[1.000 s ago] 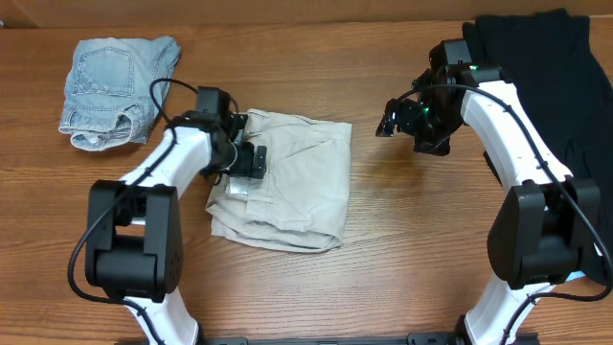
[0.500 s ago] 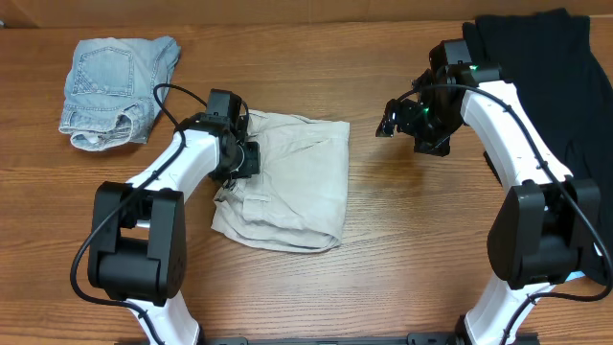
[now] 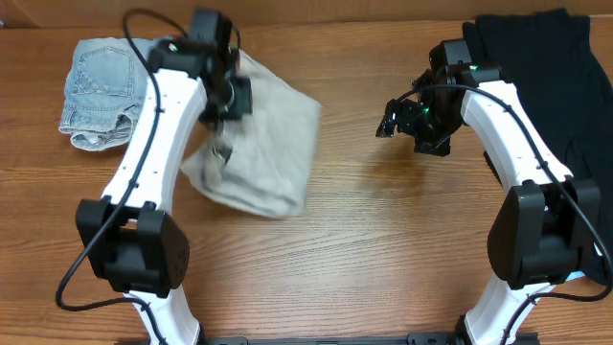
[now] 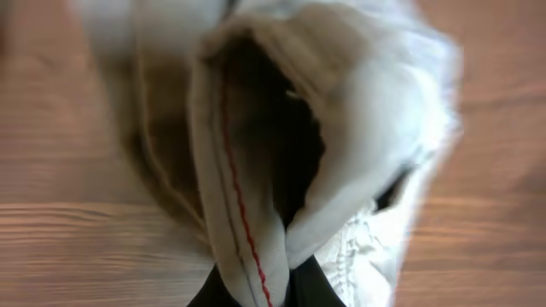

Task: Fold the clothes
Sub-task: 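Grasp the folded beige shorts with the left gripper and carry them to the top-left corner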

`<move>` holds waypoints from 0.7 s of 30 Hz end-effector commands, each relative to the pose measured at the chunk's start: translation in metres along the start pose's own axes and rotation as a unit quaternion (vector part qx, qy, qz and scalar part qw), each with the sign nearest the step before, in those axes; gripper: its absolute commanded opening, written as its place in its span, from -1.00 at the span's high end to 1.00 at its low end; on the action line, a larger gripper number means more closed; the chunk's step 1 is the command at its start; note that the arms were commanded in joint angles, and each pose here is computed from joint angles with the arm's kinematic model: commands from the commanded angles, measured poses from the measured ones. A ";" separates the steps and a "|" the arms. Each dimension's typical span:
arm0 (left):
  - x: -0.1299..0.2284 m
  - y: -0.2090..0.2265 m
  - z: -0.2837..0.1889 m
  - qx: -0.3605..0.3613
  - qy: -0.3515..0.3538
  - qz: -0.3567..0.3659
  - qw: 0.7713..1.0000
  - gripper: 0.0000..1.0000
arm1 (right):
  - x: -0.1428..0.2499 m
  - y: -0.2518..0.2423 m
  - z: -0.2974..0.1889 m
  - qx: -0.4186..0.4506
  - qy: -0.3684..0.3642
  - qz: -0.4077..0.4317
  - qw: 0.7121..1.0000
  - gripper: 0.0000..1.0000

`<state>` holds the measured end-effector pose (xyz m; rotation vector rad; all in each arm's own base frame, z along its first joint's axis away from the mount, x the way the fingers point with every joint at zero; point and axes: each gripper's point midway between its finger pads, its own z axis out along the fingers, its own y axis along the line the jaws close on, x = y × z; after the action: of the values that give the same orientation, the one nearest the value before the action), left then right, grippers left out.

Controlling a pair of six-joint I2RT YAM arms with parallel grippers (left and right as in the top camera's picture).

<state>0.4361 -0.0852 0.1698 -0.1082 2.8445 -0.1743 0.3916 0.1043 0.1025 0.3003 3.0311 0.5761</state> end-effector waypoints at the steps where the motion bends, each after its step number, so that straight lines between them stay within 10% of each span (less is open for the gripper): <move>1: -0.042 0.006 -0.058 -0.027 -0.093 -0.025 0.995 0.92 | -0.005 0.011 -0.022 -0.009 -0.032 -0.016 0.999 -0.88; 12: -0.110 0.089 -0.148 -0.056 -0.270 -0.255 0.927 0.92 | -0.005 0.010 -0.021 -0.007 -0.031 -0.015 0.999 -0.88; 21: -0.119 0.196 -0.170 -0.017 -0.323 -0.512 0.796 0.92 | -0.001 0.003 -0.019 0.008 -0.023 -0.011 1.000 -0.88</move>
<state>0.4910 0.1070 0.3131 -1.1795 2.0692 -0.1296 0.3883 0.1023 0.1015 0.3057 3.0463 0.5586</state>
